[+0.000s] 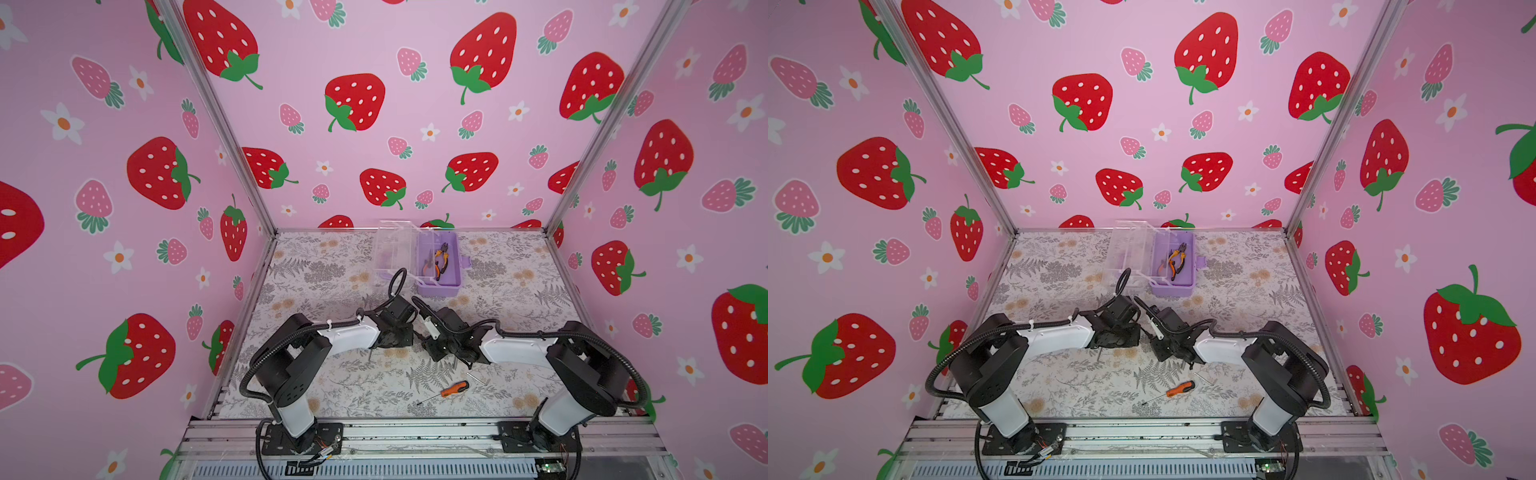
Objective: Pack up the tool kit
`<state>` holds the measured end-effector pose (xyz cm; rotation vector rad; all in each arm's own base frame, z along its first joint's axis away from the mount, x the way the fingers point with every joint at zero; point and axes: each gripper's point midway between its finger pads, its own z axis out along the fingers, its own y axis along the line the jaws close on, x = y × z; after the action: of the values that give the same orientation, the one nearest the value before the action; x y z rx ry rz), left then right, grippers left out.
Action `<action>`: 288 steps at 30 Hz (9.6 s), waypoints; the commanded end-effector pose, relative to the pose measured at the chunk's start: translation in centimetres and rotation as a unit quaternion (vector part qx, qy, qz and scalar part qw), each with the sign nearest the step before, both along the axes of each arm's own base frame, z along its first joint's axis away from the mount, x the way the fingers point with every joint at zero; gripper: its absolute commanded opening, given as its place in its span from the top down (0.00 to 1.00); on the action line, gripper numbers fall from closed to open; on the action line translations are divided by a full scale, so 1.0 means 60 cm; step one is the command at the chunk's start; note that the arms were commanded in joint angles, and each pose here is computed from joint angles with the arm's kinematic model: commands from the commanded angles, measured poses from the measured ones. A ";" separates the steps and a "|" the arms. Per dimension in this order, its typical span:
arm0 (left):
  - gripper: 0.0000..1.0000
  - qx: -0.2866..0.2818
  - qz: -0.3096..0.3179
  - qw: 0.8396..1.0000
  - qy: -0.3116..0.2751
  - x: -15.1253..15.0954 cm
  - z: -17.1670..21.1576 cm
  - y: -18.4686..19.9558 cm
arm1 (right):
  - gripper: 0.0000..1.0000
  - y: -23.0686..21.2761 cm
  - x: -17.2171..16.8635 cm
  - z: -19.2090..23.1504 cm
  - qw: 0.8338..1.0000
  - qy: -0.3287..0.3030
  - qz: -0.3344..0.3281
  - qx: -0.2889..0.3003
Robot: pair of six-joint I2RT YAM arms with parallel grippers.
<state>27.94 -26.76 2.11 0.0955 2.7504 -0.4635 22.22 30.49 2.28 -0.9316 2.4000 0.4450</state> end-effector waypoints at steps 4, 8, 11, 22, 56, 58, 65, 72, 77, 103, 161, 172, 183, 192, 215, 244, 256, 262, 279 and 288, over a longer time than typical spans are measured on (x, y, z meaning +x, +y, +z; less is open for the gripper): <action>0.95 -0.050 -0.001 0.999 -0.018 0.006 0.059 -0.014 | 0.79 -0.002 -0.001 0.004 1.000 -0.001 -0.005 -0.014; 0.89 -0.080 0.005 0.996 -0.032 -0.006 0.102 -0.007 | 0.87 0.011 -0.013 0.023 1.000 0.010 0.014 0.011; 0.84 -0.102 0.014 0.993 -0.058 -0.014 0.147 0.007 | 0.91 0.024 -0.025 0.044 0.999 0.026 0.022 0.042; 0.46 -0.146 0.068 0.969 -0.190 -0.036 0.304 0.099 | 0.96 0.044 0.008 0.172 0.984 0.061 -0.021 0.164; 0.33 -0.159 0.076 0.970 -0.166 -0.049 0.263 0.117 | 0.99 0.061 0.450 0.232 0.875 0.077 -0.319 0.355; 0.33 -0.160 0.075 0.971 -0.160 -0.047 0.258 0.113 | 0.99 0.074 0.456 0.220 0.875 0.084 -0.318 0.354; 0.33 -0.162 0.074 0.973 -0.146 -0.043 0.247 0.103 | 0.94 0.111 0.470 0.197 0.880 0.098 -0.317 0.341; 0.32 -0.161 0.073 0.974 -0.141 -0.042 0.243 0.101 | 0.83 0.125 0.470 0.167 0.882 0.108 -0.322 0.326; 0.32 -0.161 0.074 0.974 -0.142 -0.041 0.243 0.102 | 0.60 0.134 0.463 0.161 0.884 0.113 -0.317 0.324; 0.32 -0.126 0.031 0.983 -0.128 -0.057 0.226 0.090 | 0.60 0.066 0.418 0.337 0.904 0.001 -0.290 0.314; 0.35 -0.095 0.029 0.994 -0.055 -0.036 0.145 0.078 | 0.82 0.112 0.622 0.145 0.910 0.075 -0.268 0.307; 0.35 -0.096 0.035 0.994 -0.045 -0.037 0.137 0.080 | 0.95 0.131 0.594 0.171 0.912 0.099 -0.235 0.321; 0.35 -0.103 0.042 0.993 -0.037 -0.043 0.132 0.081 | 0.97 0.143 0.539 0.153 0.899 0.176 -0.214 0.339; 0.35 -0.105 0.044 0.993 -0.036 -0.045 0.131 0.082 | 0.93 0.139 0.518 0.148 0.898 0.192 -0.209 0.337; 0.34 -0.059 -0.005 0.996 -0.067 -0.075 0.159 0.061 | 0.65 0.064 0.490 0.306 0.924 0.072 -0.222 0.303; 0.65 -0.010 -0.205 0.979 0.020 -0.308 0.074 -0.086 | 0.40 -0.208 -0.081 0.111 0.981 0.007 -0.176 -0.081; 0.69 0.002 -0.242 0.969 0.051 -0.352 0.029 -0.140 | 0.34 -0.174 -0.133 0.058 0.986 0.032 -0.157 -0.040; 0.70 0.037 -0.245 0.967 0.055 -0.344 0.006 -0.144 | 0.35 -0.169 -0.142 0.052 0.987 0.047 -0.152 -0.027; 0.71 0.043 -0.145 0.987 0.058 -0.253 -0.041 -0.096 | 0.35 -0.117 -0.144 0.046 0.981 0.130 -0.110 0.092; 0.71 0.018 -0.108 0.993 0.050 -0.179 -0.038 -0.085 | 0.37 -0.111 -0.157 0.032 0.980 0.151 -0.090 0.097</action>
<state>16.66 -33.82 2.10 0.4118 2.8132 -0.5814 13.42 23.76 4.66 -0.5565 2.6152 0.7514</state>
